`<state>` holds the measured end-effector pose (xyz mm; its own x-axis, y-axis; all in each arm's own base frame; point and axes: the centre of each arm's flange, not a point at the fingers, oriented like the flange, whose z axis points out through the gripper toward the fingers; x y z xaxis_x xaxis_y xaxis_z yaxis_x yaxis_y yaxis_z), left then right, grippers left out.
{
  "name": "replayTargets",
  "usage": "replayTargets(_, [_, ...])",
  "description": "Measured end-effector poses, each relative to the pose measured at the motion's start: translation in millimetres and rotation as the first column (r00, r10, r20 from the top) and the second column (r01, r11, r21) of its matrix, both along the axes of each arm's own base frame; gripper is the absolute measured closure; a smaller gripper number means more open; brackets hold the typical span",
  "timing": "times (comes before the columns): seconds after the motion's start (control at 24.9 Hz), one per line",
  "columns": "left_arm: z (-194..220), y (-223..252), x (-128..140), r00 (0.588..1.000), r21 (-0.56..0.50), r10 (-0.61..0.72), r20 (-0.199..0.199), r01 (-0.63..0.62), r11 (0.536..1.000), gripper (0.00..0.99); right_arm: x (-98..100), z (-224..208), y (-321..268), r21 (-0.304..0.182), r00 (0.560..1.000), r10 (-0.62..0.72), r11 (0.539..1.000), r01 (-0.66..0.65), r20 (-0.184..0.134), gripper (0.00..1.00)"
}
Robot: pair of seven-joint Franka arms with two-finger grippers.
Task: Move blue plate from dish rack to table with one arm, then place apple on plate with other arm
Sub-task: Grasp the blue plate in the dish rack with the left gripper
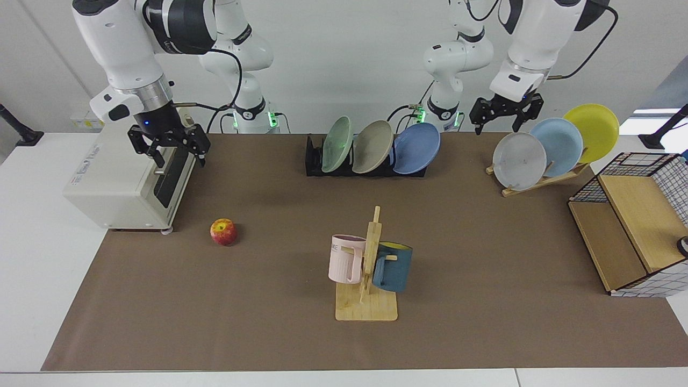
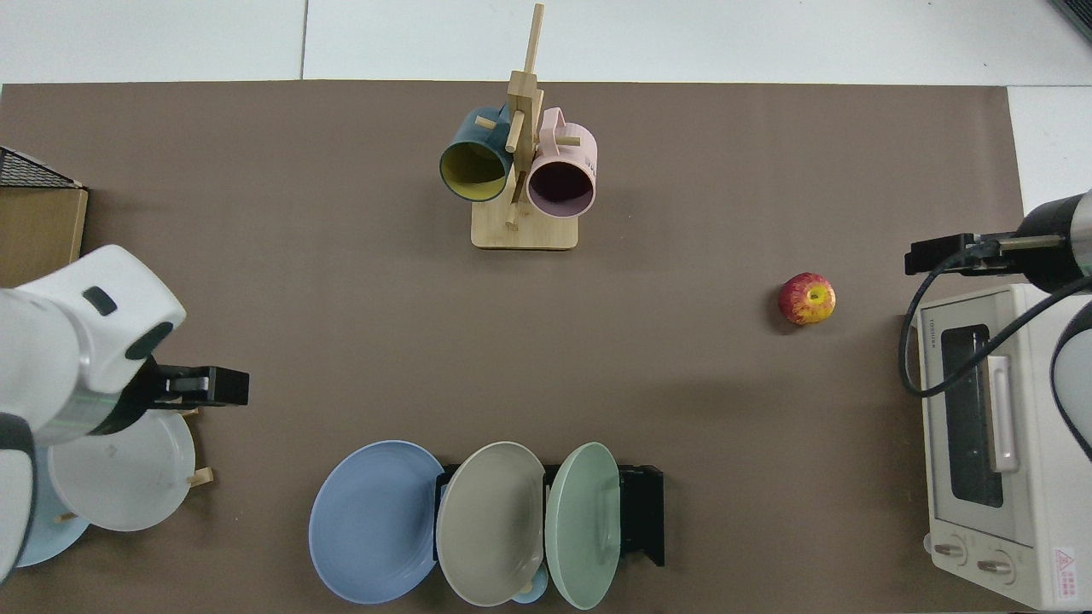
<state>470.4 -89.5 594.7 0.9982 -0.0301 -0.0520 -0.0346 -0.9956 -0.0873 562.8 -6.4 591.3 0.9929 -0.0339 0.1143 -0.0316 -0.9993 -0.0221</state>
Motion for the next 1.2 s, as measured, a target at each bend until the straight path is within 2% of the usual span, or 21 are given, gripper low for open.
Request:
replayTargets(0.24, [-30,-41,-52,0.999,0.083,-0.053,0.003,0.052,0.995,0.000,0.0,0,0,0.000,1.000,0.000,1.000,0.000,0.000,0.00])
replayTargets(0.48, [-101,-89,-98,0.998,0.195,-0.055,0.025,0.049,0.980,0.000,0.0,0,0,0.000,1.000,0.000,1.000,0.000,0.000,0.00])
replayTargets(0.68, [-146,-89,-114,0.997,0.224,-0.063,0.037,0.053,0.973,0.000,0.0,0,0,0.000,1.000,0.000,1.000,0.000,0.000,0.00])
replayTargets(1.04, [-196,-98,-139,0.996,0.255,-0.083,-0.021,0.086,0.963,0.009,0.0,0,0,0.000,1.000,0.000,1.000,0.000,0.000,0.00])
replayTargets(1.2, [-201,-98,-142,0.994,0.252,-0.098,-0.040,0.105,0.962,0.057,-0.4,-1,0,0.000,1.000,0.001,1.000,-0.001,-0.003,0.00])
